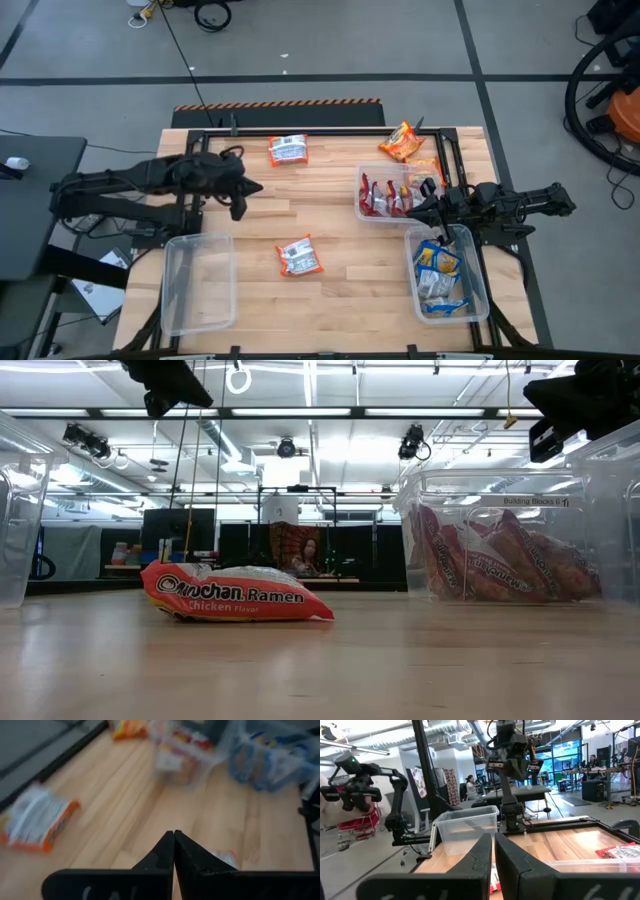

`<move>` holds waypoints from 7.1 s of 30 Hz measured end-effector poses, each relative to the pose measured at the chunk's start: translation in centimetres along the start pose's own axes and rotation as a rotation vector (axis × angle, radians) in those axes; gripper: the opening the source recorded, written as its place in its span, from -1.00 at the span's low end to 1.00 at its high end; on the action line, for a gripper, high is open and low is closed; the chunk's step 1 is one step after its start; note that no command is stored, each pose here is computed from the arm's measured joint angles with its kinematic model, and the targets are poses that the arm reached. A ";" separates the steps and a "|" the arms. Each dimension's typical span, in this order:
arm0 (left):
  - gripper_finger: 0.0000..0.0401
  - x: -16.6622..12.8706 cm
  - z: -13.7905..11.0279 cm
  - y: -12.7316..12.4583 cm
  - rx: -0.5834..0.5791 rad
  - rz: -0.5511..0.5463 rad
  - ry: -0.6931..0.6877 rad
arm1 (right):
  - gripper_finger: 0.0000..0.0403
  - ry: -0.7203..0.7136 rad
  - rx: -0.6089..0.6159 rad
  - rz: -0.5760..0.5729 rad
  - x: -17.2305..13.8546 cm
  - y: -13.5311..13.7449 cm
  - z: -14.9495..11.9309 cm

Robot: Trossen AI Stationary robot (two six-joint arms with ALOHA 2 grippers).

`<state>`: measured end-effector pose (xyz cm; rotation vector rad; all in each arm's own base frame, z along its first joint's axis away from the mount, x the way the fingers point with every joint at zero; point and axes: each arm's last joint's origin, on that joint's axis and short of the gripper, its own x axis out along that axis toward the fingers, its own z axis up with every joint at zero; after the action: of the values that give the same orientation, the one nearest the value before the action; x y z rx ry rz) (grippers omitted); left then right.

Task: Sort Maruchan noodles
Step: Put the orange noodle pack into the left container

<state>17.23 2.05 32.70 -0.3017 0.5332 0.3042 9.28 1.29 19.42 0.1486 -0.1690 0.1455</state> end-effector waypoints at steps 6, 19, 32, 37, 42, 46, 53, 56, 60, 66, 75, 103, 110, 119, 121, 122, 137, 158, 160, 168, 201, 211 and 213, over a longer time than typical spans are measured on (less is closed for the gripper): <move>-0.77 1.4 -1.1 0.7 -0.272 0.089 0.169 | -0.86 0.000 0.000 0.000 0.0 0.0 0.0; -0.14 6.7 -3.2 -0.9 -0.674 0.255 0.387 | -0.86 0.000 0.000 0.000 0.0 0.0 0.0; -0.11 11.9 -6.4 -4.6 -0.805 0.340 0.495 | -0.86 0.000 0.000 0.000 0.0 0.0 0.0; -0.11 14.0 -7.4 -5.4 -0.794 0.280 0.569 | -0.86 0.000 0.000 0.000 0.0 0.0 0.0; -0.11 15.7 -8.9 -5.9 -0.862 0.282 0.700 | -0.86 0.000 0.000 0.000 0.0 0.0 0.0; -0.11 16.6 -9.7 -6.8 -0.929 0.258 0.745 | -0.87 0.000 0.000 0.000 0.0 0.0 0.0; -0.11 15.8 -10.7 -8.9 -0.963 0.251 0.782 | -0.86 -0.001 0.000 0.000 0.0 0.0 0.0; -0.11 15.9 -11.4 -9.2 -0.954 0.302 0.763 | -0.87 -0.001 0.000 0.001 0.0 0.0 0.0; -0.11 16.5 -11.5 -9.8 -0.961 0.270 0.708 | -0.86 -0.005 0.000 0.001 0.0 0.0 0.0; -0.14 18.2 -12.7 -10.1 -0.978 0.275 0.707 | -0.86 -0.006 0.000 0.000 0.1 0.0 0.1; -0.24 19.5 -13.2 -10.4 -0.979 0.250 0.668 | -0.86 -0.015 0.000 0.002 0.1 0.0 0.2; -0.98 12.6 -1.2 -13.8 -0.534 0.058 0.627 | -0.86 -0.019 0.000 0.003 0.1 0.0 0.2; -0.98 5.6 2.9 -13.8 -0.329 0.072 0.862 | -0.86 -0.036 0.001 0.005 0.1 0.1 0.4; -0.99 -3.9 5.6 -14.0 -0.152 -0.214 0.923 | -0.86 -0.037 0.000 0.004 0.1 0.1 0.4; -0.99 -5.4 5.3 -14.0 -0.154 -0.259 0.931 | -0.86 -0.040 0.001 0.006 0.1 0.1 0.4; -0.99 -6.1 4.9 -14.0 -0.151 -0.262 0.940 | -0.86 -0.045 0.000 0.006 0.1 0.1 0.5; -0.99 -7.9 -5.5 -11.1 0.003 -0.058 1.171 | -0.87 -0.051 0.000 0.007 0.1 0.1 0.5; -0.97 1.7 -13.5 -8.8 0.808 0.066 1.252 | -0.86 -0.050 0.000 0.007 0.1 0.1 0.5; -0.97 1.9 -13.6 -8.8 0.840 0.094 1.247 | -0.86 -0.050 0.000 0.007 0.1 0.1 0.5; -0.96 1.5 -13.5 -8.3 0.846 0.190 1.315 | -0.86 -0.050 0.000 0.007 0.1 0.1 0.5; -0.58 1.5 -12.4 -8.1 0.590 0.264 1.292 | -0.86 -0.051 0.000 0.007 0.1 0.1 0.5; -0.58 0.1 -5.3 -11.2 0.481 -0.014 1.120 | -0.86 -0.051 0.001 0.007 0.1 0.1 0.5; -0.58 -0.2 -3.2 -11.3 0.461 0.013 1.004 | -0.86 -0.051 0.000 0.007 0.1 0.1 0.5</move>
<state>19.66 -9.39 32.50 0.0245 1.5663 0.0113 9.30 1.30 19.95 0.1521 -0.2201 0.1487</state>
